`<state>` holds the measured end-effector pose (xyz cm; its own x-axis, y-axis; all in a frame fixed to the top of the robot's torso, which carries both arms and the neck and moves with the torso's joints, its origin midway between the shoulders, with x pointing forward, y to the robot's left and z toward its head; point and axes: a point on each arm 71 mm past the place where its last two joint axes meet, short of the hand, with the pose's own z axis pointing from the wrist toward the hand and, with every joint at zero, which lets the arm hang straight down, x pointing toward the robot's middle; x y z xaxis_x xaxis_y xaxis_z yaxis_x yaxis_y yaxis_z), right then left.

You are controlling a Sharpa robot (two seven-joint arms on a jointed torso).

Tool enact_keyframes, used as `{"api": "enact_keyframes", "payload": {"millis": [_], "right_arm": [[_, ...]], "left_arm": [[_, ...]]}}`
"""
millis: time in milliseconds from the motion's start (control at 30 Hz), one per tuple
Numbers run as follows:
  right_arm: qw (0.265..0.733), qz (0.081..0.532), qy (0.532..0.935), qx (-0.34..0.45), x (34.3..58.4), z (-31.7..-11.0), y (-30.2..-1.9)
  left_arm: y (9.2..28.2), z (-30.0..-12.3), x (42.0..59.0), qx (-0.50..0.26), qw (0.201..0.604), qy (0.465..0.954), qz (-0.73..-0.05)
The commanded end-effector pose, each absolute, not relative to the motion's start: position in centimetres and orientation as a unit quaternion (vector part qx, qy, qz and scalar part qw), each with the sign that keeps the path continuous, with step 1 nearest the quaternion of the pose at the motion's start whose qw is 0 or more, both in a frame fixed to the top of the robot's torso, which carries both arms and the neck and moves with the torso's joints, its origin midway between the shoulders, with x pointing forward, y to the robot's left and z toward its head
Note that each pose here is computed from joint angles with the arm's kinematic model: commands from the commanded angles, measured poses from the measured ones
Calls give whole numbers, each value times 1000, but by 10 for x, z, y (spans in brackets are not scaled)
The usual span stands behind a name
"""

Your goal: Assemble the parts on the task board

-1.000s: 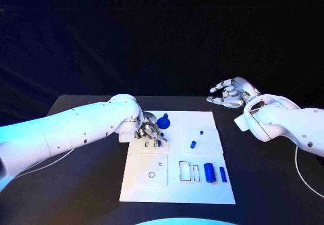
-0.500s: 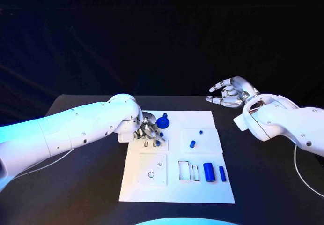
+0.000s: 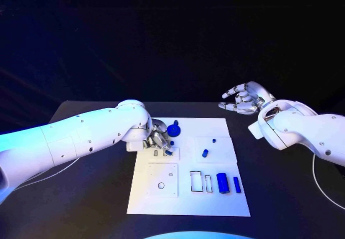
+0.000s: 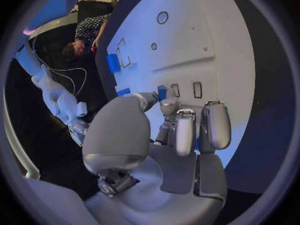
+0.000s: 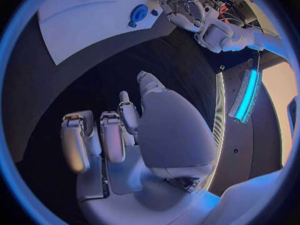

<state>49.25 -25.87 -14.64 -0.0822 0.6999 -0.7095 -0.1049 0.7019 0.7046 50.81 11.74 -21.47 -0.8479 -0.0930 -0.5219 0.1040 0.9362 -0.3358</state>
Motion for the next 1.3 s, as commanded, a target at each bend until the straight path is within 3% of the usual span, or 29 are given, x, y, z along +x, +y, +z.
{"api": "enact_keyframes", "payload": {"millis": [33, 467, 700, 900, 1300], "right_arm": [[638, 319, 668, 212, 492, -146, -257], [638, 319, 668, 212, 492, -146, -258], [638, 319, 668, 212, 491, -146, -259], [638, 320, 667, 212, 491, -146, -259], [637, 321, 669, 210, 491, -146, -259]], "left_arm": [[118, -215, 507, -5, 265, 946, -188], [132, -207, 502, -62, 284, 931, -221], [138, -204, 498, -77, 325, 915, -226], [140, -206, 494, -70, 363, 904, -215], [136, -218, 492, -43, 387, 901, -191]]}}
